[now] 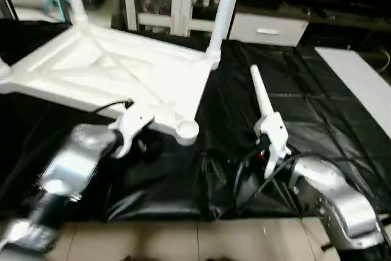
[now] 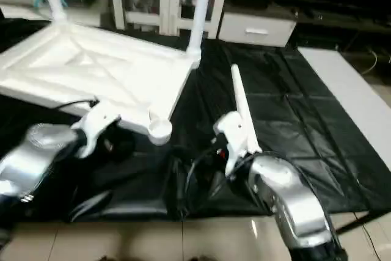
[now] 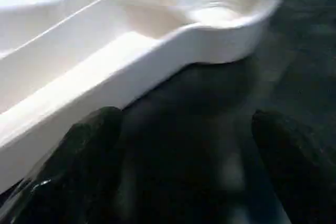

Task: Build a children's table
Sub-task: Rotate table base

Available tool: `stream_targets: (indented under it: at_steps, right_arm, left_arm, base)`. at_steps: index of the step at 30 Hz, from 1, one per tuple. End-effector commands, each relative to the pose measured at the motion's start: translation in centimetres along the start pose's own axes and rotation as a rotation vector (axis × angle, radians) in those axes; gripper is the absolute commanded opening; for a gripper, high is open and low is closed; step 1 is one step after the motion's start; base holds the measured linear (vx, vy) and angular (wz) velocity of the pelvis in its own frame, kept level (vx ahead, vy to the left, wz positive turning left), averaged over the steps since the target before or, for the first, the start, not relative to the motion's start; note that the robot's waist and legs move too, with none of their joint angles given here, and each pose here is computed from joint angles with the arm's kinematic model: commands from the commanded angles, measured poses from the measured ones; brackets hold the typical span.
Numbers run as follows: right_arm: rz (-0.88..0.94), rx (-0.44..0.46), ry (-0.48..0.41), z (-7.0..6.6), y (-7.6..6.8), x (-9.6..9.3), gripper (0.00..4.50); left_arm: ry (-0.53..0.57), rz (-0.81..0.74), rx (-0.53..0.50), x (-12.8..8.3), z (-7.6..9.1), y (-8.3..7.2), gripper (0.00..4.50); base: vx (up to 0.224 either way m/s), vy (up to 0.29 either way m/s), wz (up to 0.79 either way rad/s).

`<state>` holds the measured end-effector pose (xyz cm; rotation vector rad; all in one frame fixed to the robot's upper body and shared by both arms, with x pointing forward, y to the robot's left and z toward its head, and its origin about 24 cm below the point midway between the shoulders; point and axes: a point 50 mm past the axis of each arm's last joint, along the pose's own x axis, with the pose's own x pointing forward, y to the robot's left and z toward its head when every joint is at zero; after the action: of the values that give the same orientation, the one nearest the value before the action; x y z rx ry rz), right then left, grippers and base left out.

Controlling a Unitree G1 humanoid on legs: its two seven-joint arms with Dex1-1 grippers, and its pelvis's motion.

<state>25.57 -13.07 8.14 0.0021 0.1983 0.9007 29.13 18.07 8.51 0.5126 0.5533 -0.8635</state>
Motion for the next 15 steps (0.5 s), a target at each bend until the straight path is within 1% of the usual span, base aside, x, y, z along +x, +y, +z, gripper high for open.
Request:
stream_targets:
  at_steps: [1,3,6,7,8,9,10,12,13,14,15]
  right_arm:
    - [-0.024,-0.024,-0.008,0.5,-0.4,-0.8,4.44]
    - [-0.026,-0.031,-0.005,0.6,-0.6,-1.1,4.44]
    - [-0.034,-0.041,0.002,0.7,-0.9,-1.3,4.44]
    - [-0.096,-0.052,0.022,0.6,-1.6,-1.3,4.44]
    - [-0.119,-0.057,0.029,0.6,-1.9,-1.3,4.44]
    - [-0.181,-0.052,0.041,0.6,-2.5,-1.3,4.44]
    - [-0.221,-0.048,0.048,0.6,-2.8,-1.2,4.44]
    - [-0.468,-0.02,0.11,0.6,-5.0,-1.4,4.44]
    - [-0.475,-0.019,0.113,0.6,-5.0,-1.4,4.44]
    - [-0.532,0.052,0.113,0.8,-5.9,-1.5,4.47]
    - [-0.54,0.059,0.113,0.8,-6.0,-1.5,4.47]
  left_arm:
    - [-0.033,-0.143,0.055,-0.9,0.9,-1.4,4.47]
    - [-0.038,-0.089,0.119,-1.6,1.5,-0.4,4.47]
    - [-0.072,-0.003,0.175,-1.5,2.5,0.8,4.47]
    - [-0.172,0.05,0.168,-1.1,4.0,1.6,4.47]
    - [-0.211,0.06,0.149,-1.0,4.5,1.7,4.47]
    - [-0.276,0.082,0.1,-0.8,5.2,1.7,4.47]
    - [-0.316,0.093,0.066,-0.7,5.6,1.7,4.47]
    - [-0.411,0.16,-0.044,-0.3,6.2,1.5,4.47]
    - [-0.412,0.162,-0.046,-0.2,6.1,1.5,4.47]
    - [-0.411,0.136,-0.062,0.1,5.6,0.7,4.49]
    - [-0.411,0.128,-0.062,0.2,5.6,0.6,4.49]
  base:
    - [0.0,0.0,0.0]
    - [0.0,0.0,0.0]
    - [0.0,0.0,0.0]
    - [0.0,0.0,0.0]
    - [0.0,0.0,0.0]
    - [0.0,0.0,0.0]
    - [0.0,0.0,0.0]
    - [0.0,0.0,0.0]
    - [0.0,0.0,0.0]
    - [0.0,0.0,0.0]
    - [0.0,0.0,0.0]
